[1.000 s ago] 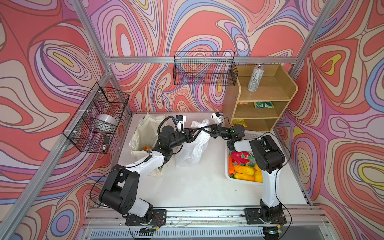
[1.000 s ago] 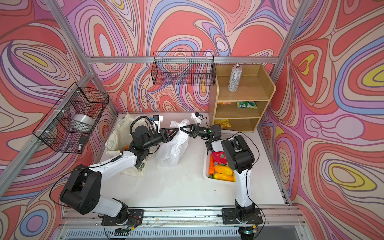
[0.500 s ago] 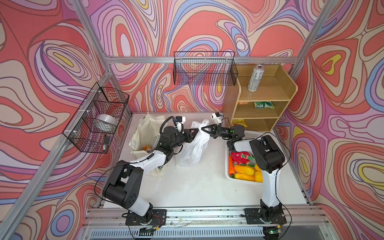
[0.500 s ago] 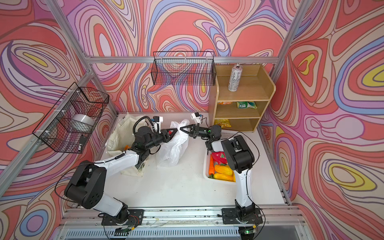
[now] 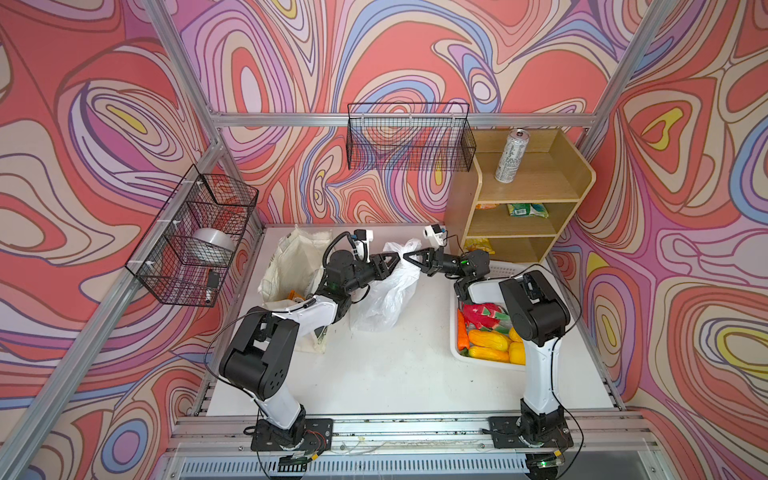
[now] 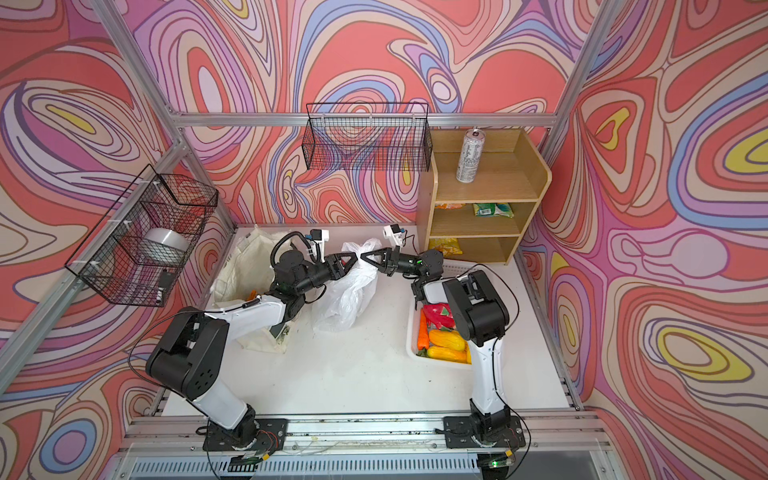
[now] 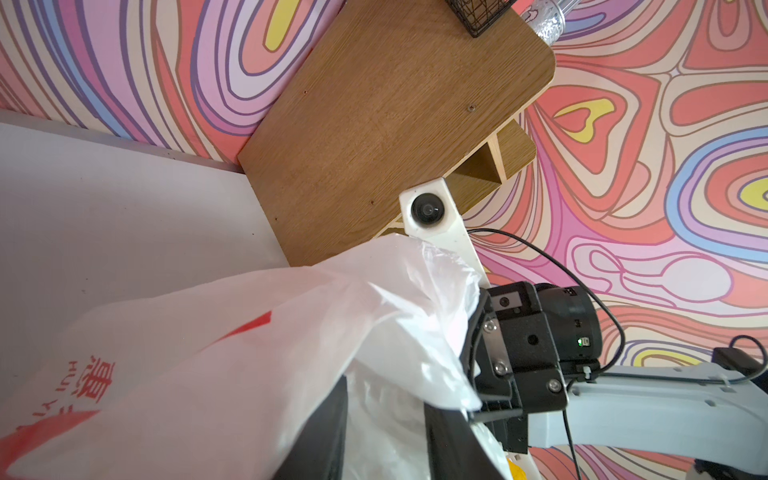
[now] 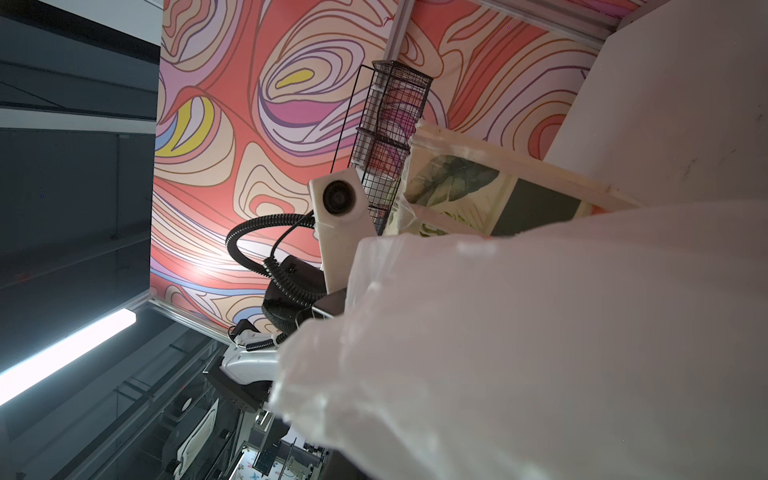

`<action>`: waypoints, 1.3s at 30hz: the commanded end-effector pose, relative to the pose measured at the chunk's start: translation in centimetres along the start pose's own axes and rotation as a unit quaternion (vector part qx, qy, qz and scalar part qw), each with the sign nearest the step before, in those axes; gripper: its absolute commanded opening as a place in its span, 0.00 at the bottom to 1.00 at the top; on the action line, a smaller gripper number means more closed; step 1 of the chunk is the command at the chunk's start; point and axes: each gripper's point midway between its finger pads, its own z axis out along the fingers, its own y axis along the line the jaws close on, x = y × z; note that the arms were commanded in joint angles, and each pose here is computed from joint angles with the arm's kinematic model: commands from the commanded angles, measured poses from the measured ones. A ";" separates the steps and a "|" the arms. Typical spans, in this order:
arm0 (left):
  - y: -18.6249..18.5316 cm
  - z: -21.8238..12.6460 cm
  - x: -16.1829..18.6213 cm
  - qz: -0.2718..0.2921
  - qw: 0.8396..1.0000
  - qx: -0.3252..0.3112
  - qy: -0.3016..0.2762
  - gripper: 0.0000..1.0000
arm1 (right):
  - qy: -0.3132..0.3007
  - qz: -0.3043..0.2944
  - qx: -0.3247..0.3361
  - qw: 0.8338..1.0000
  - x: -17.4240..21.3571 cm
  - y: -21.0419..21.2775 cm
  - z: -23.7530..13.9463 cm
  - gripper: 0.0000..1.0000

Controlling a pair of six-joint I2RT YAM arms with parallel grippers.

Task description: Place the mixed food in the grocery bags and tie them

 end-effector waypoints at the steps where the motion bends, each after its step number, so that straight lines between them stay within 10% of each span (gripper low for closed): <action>1: -2.9 0.0 -1.9 0.018 0.998 0.058 -0.028 0.36 | 0.009 -0.012 -0.004 1.000 0.6 0.6 0.2 0.00; 39: -0.2 -1.6 -1.6 -0.009 0.998 0.018 -0.059 0.31 | 0.009 -0.013 -0.005 1.000 0.4 0.6 0.2 0.00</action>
